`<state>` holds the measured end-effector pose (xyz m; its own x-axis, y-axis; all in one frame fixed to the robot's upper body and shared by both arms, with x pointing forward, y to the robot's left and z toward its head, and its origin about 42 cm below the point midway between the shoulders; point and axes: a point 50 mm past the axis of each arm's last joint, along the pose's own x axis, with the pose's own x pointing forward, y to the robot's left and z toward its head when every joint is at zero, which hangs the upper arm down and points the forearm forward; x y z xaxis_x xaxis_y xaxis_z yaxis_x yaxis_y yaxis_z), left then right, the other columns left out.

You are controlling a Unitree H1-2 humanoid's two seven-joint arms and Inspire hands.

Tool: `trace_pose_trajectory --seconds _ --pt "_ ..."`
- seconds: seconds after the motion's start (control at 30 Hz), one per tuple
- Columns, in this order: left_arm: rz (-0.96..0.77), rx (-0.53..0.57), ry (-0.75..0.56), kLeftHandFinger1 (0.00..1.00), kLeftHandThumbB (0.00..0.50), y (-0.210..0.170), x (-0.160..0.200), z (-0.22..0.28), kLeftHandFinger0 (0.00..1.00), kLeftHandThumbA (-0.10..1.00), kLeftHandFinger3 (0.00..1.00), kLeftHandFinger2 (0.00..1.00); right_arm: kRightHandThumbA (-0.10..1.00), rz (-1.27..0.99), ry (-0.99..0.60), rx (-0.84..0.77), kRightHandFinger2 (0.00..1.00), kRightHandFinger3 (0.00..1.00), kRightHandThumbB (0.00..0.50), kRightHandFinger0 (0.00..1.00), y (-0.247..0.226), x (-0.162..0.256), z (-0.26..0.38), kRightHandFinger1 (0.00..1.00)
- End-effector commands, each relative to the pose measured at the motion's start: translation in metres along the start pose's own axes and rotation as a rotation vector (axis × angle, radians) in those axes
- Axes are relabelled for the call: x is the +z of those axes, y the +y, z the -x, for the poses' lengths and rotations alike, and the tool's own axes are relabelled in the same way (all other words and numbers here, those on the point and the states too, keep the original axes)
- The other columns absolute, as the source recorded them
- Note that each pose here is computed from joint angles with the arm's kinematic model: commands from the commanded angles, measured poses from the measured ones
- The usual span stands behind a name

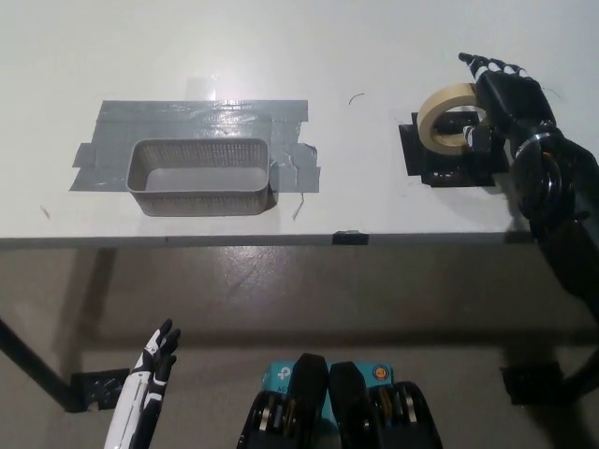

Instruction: The robot picks the tape placed on the black area with right hand and places it in the small grey container.

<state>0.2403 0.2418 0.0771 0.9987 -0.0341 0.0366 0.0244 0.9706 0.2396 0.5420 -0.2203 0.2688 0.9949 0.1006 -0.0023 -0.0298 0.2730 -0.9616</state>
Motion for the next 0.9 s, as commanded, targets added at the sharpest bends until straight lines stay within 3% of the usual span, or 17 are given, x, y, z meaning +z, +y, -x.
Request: trace_pose_trajectory --seconds 0.0,0.23,0.37,0.4,0.43,0.47,0.53,0.57,0.63,0.7,0.73,0.87 --pt "0.001 0.005 -0.049 1.00 0.148 0.006 0.011 -0.002 1.00 1.00 1.00 1.00 0.62 0.026 -0.010 -0.058 1.00 1.00 0.500 1.00 -0.042 0.008 -0.011 1.00" --pt "0.003 -0.016 -0.044 1.00 0.125 0.006 0.009 -0.001 1.00 1.00 1.00 1.00 0.62 0.036 0.011 -0.036 1.00 1.00 0.500 1.00 -0.039 0.008 -0.018 1.00" --pt "0.008 -0.022 -0.040 1.00 0.121 0.006 0.009 -0.001 1.00 1.00 1.00 1.00 0.52 0.064 -0.001 -0.076 1.00 1.00 0.491 1.00 -0.032 0.009 -0.024 1.00" --pt "0.005 -0.021 -0.038 1.00 0.123 0.006 0.008 0.000 1.00 1.00 1.00 1.00 0.48 0.105 -0.008 -0.097 1.00 1.00 0.466 1.00 -0.027 0.011 -0.028 1.00" --pt "0.007 -0.024 -0.031 1.00 0.125 0.006 0.009 0.001 1.00 1.00 1.00 1.00 0.40 0.141 -0.030 -0.130 1.00 1.00 0.400 1.00 -0.022 0.011 -0.031 1.00" --pt "0.004 -0.030 -0.035 1.00 0.110 0.005 0.008 0.003 1.00 1.00 1.00 1.00 0.30 0.148 -0.045 -0.167 0.85 1.00 0.365 0.98 -0.017 0.011 -0.031 0.84" --pt "0.008 -0.037 -0.039 1.00 0.100 0.005 0.007 0.002 1.00 1.00 1.00 1.00 0.19 0.169 -0.076 -0.250 0.40 0.52 0.296 0.26 -0.012 0.011 -0.031 0.25" --pt "0.010 -0.037 -0.039 1.00 0.107 0.005 0.008 0.001 1.00 1.00 1.00 1.00 0.11 0.180 -0.103 -0.307 0.20 0.33 0.261 0.03 -0.011 0.013 -0.031 0.04" --pt "0.008 -0.037 -0.045 1.00 0.103 0.005 0.008 0.001 1.00 1.00 1.00 1.00 0.03 0.180 -0.138 -0.356 0.21 0.30 0.227 0.00 -0.010 0.014 -0.030 0.03" --pt "0.014 -0.035 -0.046 1.00 0.109 0.006 0.009 0.000 1.00 1.00 1.00 1.00 0.06 0.163 -0.157 -0.388 0.51 0.46 0.197 0.00 -0.011 0.020 -0.031 0.27" --pt "0.014 -0.035 -0.042 1.00 0.112 0.006 0.010 -0.001 1.00 1.00 1.00 1.00 0.08 0.159 -0.164 -0.392 0.60 0.55 0.186 0.02 -0.011 0.021 -0.031 0.36" --pt "0.007 -0.041 -0.038 1.00 0.123 0.007 0.013 -0.003 1.00 1.00 1.00 1.00 0.14 0.122 -0.178 -0.416 0.59 0.57 0.179 0.00 -0.009 0.026 -0.032 0.36"
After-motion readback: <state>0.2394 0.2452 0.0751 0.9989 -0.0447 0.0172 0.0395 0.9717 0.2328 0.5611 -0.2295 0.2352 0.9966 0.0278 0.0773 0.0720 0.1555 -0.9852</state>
